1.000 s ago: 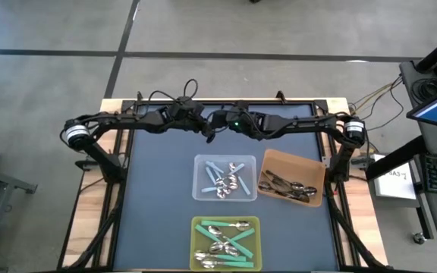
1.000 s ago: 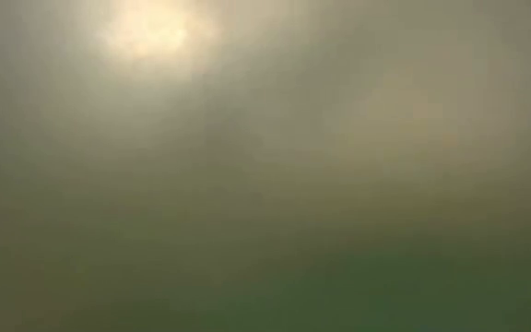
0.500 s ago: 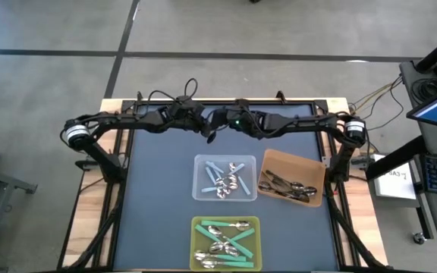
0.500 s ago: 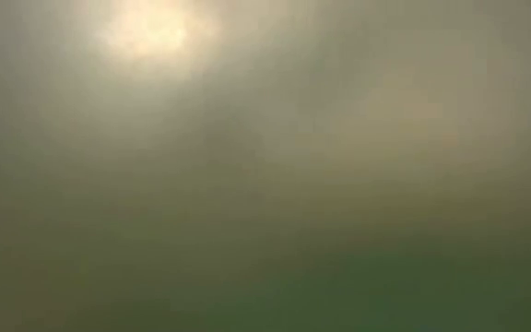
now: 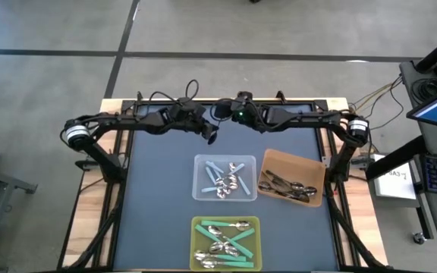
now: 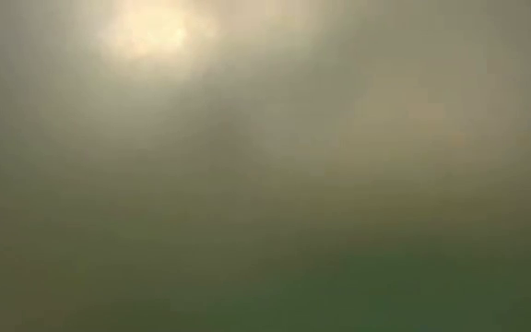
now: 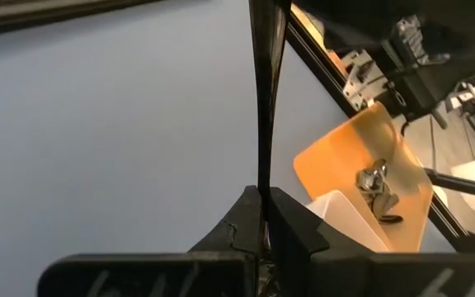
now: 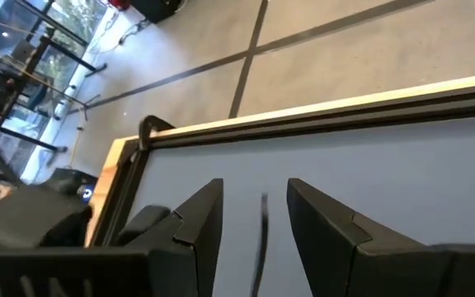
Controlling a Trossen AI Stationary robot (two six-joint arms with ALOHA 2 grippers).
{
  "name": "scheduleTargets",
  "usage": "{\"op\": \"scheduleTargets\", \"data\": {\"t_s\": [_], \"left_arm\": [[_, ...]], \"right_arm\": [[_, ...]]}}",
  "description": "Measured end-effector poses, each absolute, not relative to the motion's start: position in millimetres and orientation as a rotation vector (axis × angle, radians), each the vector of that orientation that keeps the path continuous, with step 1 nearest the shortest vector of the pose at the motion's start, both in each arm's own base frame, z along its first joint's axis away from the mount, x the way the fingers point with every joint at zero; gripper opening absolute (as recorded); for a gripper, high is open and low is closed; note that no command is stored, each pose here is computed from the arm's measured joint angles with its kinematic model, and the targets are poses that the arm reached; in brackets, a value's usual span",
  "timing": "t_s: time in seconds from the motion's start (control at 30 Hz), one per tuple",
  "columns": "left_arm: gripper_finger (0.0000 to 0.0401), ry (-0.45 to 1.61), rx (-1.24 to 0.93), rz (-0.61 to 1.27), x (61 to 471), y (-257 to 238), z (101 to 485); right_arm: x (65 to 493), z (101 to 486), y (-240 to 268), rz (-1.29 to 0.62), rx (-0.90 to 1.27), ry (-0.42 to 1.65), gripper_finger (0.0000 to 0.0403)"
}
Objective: Sort silverware by color (type)
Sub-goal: Put the black spoon into the orange bin
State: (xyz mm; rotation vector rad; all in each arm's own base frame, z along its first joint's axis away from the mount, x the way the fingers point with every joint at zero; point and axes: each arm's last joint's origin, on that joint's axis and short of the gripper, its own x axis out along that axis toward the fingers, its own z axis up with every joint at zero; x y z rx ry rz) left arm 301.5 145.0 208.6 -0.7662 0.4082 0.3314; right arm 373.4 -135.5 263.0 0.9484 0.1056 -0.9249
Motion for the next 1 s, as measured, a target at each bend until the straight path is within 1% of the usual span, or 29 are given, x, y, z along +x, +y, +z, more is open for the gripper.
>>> {"op": "scheduleTargets", "data": {"t_s": [0.13,0.23,0.4,0.53,0.73,0.8,0.9,1.0], "left_arm": [[0.0,0.388,-0.759,0.328,302,145,210],[0.0,0.381,-0.758,0.326,303,145,211],[0.0,0.375,-0.756,0.326,303,146,212],[0.0,0.373,-0.752,0.325,303,146,212],[0.0001,0.37,-0.746,0.313,303,146,213],[0.0007,0.369,-0.748,0.301,305,146,215],[0.0031,0.338,-0.722,0.28,308,147,222],[0.0062,0.336,-0.669,0.227,310,147,229]], "right_arm": [[374,261,-135,-0.922,0.949,0.116,0.0126],[375,261,-135,-0.922,0.949,0.116,0.0113],[375,260,-135,-0.921,0.943,0.12,0.0062],[375,261,-135,-0.901,0.885,0.154,0.0017],[375,261,-134,-0.88,0.849,0.181,0.001],[375,261,-134,-0.871,0.847,0.187,0.001],[374,259,-134,-0.858,0.83,0.223,0.0009],[373,259,-136,-0.822,0.826,0.25,0.0008]]}}
